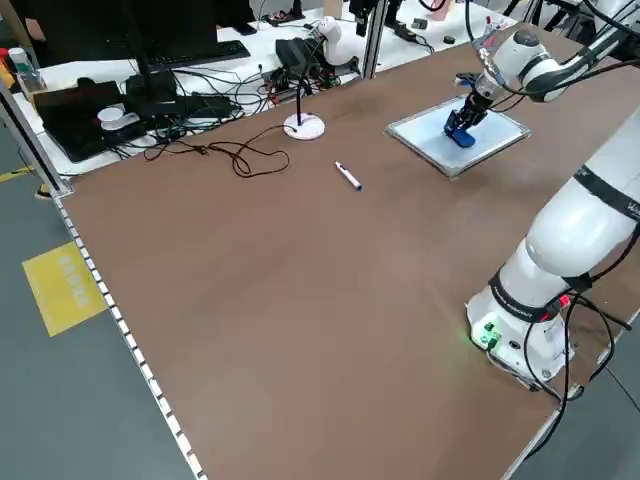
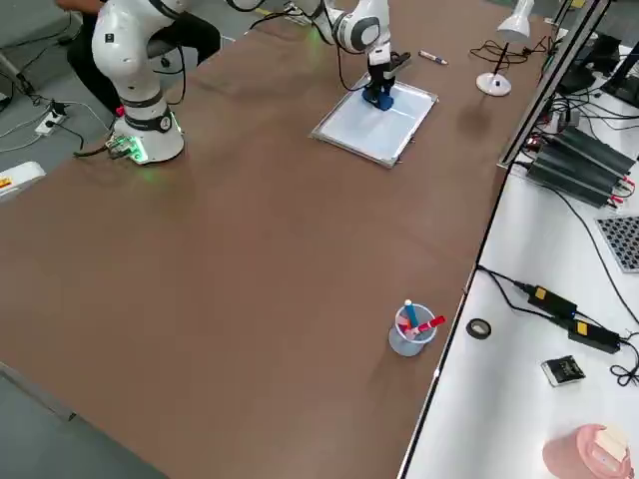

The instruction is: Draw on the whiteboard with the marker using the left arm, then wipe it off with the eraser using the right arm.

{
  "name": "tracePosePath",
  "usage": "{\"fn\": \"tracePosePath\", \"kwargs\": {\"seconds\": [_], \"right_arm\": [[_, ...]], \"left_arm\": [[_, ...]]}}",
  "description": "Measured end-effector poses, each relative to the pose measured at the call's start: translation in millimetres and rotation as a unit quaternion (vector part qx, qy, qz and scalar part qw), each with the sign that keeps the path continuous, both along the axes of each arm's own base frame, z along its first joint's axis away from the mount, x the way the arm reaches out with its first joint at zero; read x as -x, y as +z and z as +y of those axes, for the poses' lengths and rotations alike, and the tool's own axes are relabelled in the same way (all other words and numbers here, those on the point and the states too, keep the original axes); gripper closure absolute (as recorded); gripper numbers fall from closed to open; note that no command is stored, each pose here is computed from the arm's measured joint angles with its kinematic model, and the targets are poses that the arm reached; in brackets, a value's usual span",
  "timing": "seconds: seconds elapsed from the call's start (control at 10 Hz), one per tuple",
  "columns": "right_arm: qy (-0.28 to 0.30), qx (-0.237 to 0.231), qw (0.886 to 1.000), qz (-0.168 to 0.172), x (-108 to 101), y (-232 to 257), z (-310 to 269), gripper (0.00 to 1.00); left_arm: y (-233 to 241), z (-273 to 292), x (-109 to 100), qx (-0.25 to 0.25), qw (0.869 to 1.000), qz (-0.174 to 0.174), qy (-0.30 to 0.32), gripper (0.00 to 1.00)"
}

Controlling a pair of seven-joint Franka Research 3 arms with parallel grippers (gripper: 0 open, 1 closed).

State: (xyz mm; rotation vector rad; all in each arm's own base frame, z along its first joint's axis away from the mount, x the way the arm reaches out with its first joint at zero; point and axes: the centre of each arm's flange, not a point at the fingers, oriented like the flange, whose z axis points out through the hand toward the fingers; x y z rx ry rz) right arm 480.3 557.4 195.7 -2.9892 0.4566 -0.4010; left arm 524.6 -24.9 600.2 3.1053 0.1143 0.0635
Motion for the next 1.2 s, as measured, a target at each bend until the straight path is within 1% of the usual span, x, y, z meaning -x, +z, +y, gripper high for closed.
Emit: {"fn": "tracePosePath", "kwargs": {"seconds": [0.1, 0.2, 0.3, 0.5, 0.7, 0.8, 0.9, 1.0, 1.2], "right_arm": [[0.0, 0.004, 1.0, 0.0, -4.8, 3.0, -4.0, 0.44], [0.0, 0.011, 1.0, 0.001, -15.6, 10.2, -13.3, 0.44], [0.002, 0.014, 1.0, 0.003, -31.8, 23.7, -26.9, 0.44], [0.019, 0.025, 0.999, 0.013, -73.0, 65.5, -69.6, 0.44], [0.043, 0.039, 0.998, 0.025, -113.9, 115.3, -128.9, 0.44], [0.059, 0.048, 0.997, 0.032, -129.7, 135.2, -161.9, 0.44], [0.079, 0.057, 0.995, 0.038, -141.1, 148.2, -194.8, 0.44], [0.099, 0.069, 0.992, 0.046, -147.7, 152.7, -227.1, 0.44], [0.135, 0.096, 0.984, 0.068, -148.5, 143.4, -287.0, 0.44]], "left_arm": [[0.0, 0.0, 0.0, 0.0, 1.0, 0.0, 0.0, 0.0], [0.0, 0.0, 0.0, 0.0, 1.0, 0.0, 0.0, 0.0], [0.0, 0.0, 0.0, 0.0, 1.0, 0.0, 0.0, 0.0], [-0.1, 0.0, 0.0, 0.0, 1.0, 0.0, 0.0, 0.0], [-0.1, -0.1, 0.0, 0.0, 1.0, 0.0, 0.0, 0.0], [-0.1, -0.1, 0.0, 0.0, 1.0, 0.0, 0.0, 0.0], [-0.1, -0.1, 0.0, 0.0, 1.0, 0.0, 0.0, 0.0], [-0.1, -0.1, 0.0, 0.0, 1.0, 0.0, 0.0, 0.0], [-0.1, -0.2, 0.0, 0.0, 1.0, 0.0, 0.0, 0.0]]}}
